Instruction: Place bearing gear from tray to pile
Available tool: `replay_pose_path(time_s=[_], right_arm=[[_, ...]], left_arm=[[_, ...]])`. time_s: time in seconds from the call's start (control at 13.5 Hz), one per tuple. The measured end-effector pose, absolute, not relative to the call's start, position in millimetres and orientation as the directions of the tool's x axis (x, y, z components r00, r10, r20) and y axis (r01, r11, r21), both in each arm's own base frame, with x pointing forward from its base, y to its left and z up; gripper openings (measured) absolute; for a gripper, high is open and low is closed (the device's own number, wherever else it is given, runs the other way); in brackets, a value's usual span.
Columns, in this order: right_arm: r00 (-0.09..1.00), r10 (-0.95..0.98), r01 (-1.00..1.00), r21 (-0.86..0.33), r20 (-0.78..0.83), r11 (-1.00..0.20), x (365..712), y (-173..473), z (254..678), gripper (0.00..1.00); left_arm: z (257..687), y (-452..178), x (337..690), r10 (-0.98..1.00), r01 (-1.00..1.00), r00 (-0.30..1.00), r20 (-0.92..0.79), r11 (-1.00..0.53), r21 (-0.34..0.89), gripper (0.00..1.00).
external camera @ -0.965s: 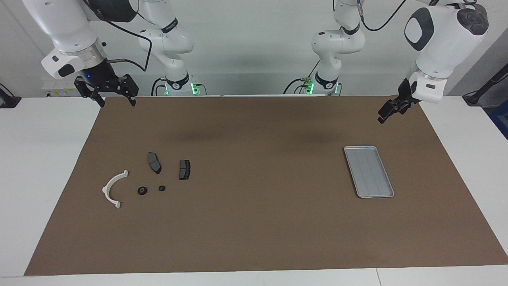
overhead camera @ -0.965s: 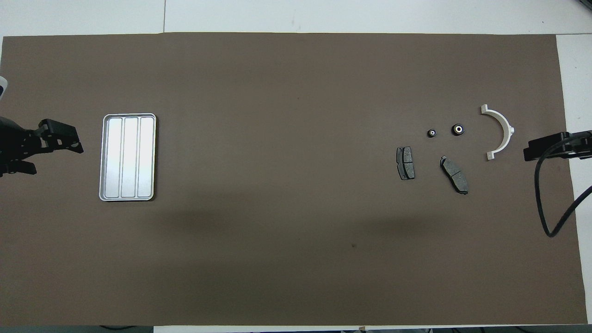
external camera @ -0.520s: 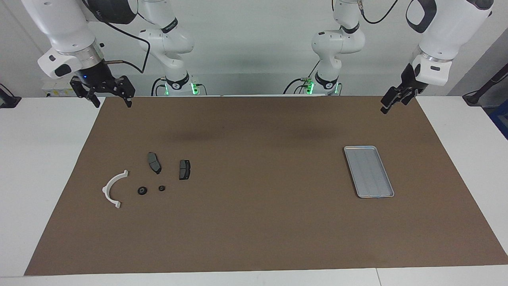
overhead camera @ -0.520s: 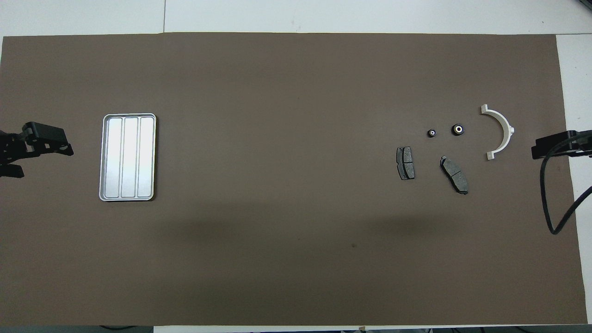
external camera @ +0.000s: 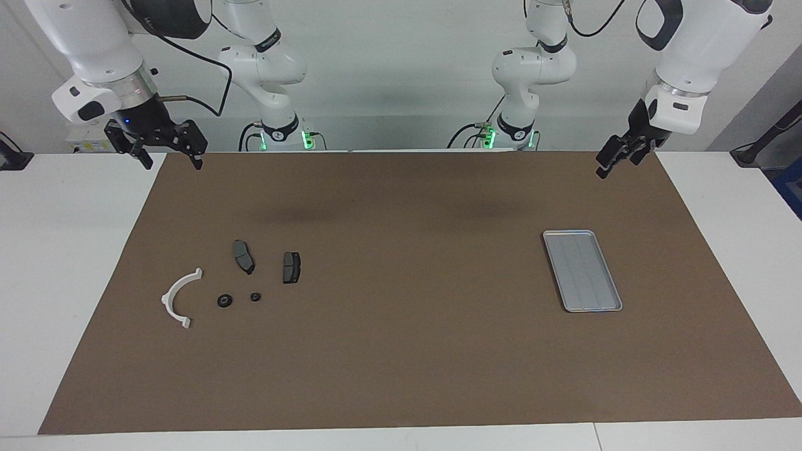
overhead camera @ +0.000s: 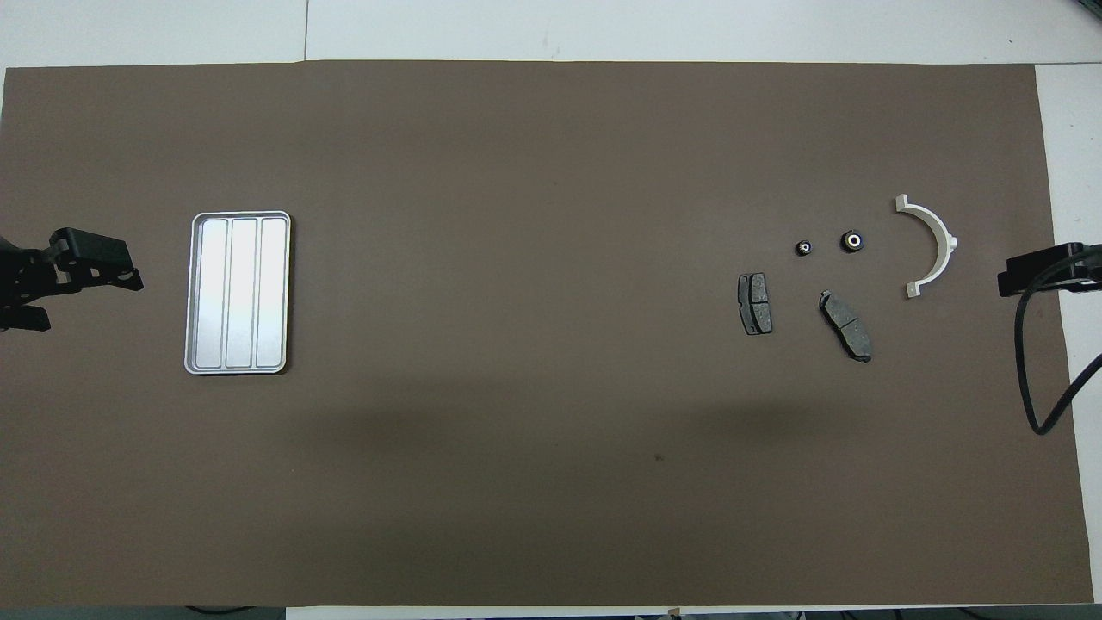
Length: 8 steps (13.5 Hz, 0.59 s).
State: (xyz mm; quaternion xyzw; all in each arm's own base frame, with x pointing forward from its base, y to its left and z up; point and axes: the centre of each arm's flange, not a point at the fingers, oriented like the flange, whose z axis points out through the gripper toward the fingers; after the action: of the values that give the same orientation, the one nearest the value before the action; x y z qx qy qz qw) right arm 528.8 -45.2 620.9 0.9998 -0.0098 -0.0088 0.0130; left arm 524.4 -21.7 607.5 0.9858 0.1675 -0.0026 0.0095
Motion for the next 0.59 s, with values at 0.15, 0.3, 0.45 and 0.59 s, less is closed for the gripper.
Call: replay_pose_path(time_s=[0.15,0.3,0.45,0.59], right_arm=[[1.0,-0.02,-0.019,0.026,-0.018,-0.999,528.7,-45.2,620.5,1.0],[1.0,-0.02,-0.019,0.026,-0.018,-0.999,528.7,-45.1,620.4,1.0],[1.0,-0.02,-0.019,0.026,-0.019,-0.999,528.7,-45.1,620.0,1.0],[1.0,-0.019,-0.019,0.026,-0.02,-0.999,528.7,-45.0,619.7,1.0]], left_arm=[[606.4,-21.4,524.2,0.331,0.331,0.944,-0.012,-0.944,0.017,1.0],[606.2,-21.9,524.1,0.33,0.33,0.944,-0.012,-0.944,0.016,1.0],[606.2,-22.2,524.1,0.329,0.33,0.944,-0.012,-0.944,0.016,1.0],[606.1,-22.2,524.1,0.329,0.33,0.944,-0.012,-0.944,0.016,1.0]])
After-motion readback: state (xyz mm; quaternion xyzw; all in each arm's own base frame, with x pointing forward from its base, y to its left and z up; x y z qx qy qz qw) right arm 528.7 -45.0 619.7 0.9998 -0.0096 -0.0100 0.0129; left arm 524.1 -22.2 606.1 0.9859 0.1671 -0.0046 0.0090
